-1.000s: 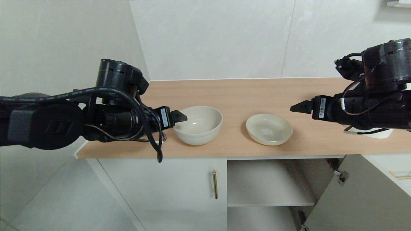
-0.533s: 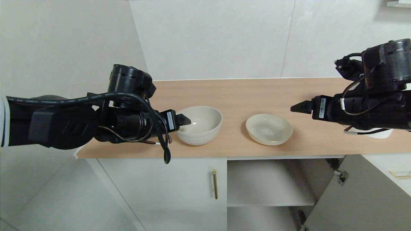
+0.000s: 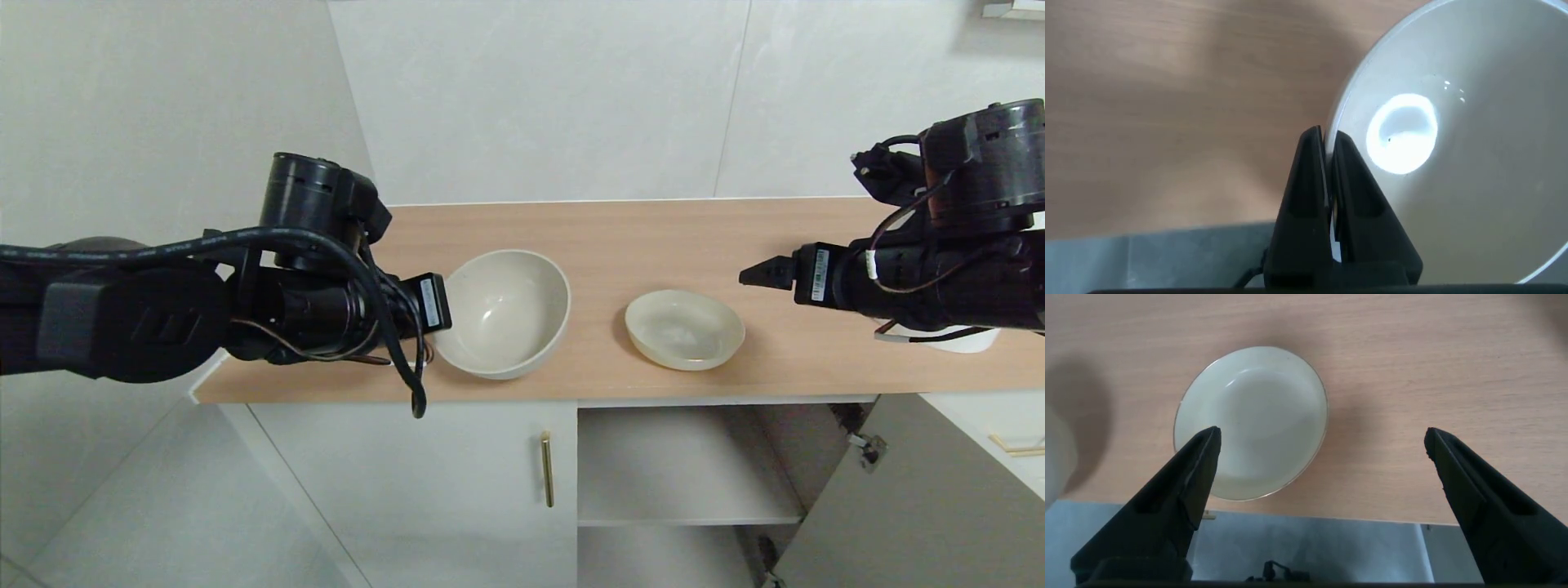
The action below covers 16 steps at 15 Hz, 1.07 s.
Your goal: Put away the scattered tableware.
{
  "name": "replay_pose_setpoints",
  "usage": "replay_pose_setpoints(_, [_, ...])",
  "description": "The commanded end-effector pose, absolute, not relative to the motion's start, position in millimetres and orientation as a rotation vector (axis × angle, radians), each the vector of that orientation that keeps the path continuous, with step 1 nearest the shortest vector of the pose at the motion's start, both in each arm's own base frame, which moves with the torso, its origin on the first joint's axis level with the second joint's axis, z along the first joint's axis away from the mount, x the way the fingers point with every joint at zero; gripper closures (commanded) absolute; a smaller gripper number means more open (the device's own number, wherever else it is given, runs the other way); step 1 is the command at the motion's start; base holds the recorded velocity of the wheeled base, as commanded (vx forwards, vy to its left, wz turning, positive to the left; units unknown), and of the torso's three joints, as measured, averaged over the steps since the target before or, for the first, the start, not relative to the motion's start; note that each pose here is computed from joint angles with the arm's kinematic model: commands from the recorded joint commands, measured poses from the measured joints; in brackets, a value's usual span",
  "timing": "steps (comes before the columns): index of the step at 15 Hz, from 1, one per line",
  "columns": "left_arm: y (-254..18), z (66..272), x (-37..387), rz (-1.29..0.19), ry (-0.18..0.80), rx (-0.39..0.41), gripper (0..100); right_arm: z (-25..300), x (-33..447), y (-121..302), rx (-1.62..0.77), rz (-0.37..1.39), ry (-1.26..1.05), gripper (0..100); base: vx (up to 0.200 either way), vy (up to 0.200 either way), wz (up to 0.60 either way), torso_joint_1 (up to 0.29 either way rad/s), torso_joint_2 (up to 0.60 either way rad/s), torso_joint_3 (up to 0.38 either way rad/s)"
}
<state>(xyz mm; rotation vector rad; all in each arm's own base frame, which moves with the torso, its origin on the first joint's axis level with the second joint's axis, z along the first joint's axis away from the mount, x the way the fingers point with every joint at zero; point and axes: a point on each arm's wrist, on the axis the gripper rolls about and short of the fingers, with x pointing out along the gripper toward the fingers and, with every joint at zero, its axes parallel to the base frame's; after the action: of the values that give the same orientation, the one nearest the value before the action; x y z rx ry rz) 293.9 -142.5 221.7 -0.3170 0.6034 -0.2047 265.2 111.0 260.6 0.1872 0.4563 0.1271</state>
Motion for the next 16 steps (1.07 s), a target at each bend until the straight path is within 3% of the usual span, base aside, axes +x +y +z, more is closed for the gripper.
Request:
replay_pose_setpoints(1, [-141.5,240.7,272.7,-0.247,0.555,-0.329,100,258.8,266.8,111.7,0.184,0.125,0.461,0,0.000,0.000,0.00,0.000,0.00,0.000])
replay_pose_setpoints(9, [-146.5,244.7,259.8,-0.284,0.551,-0.322,100,204.3,313.4,130.3,0.121,0.012,0.543,0,0.000,0.000,0.00,0.000,0.00,0.000])
replay_pose_setpoints(16, [-149.8,246.7,251.9,-0.308,0.549,-0.318,100,185.8,330.2,136.9,0.128,0.001,0.542,0,0.000,0.000,0.00,0.000,0.00,0.000])
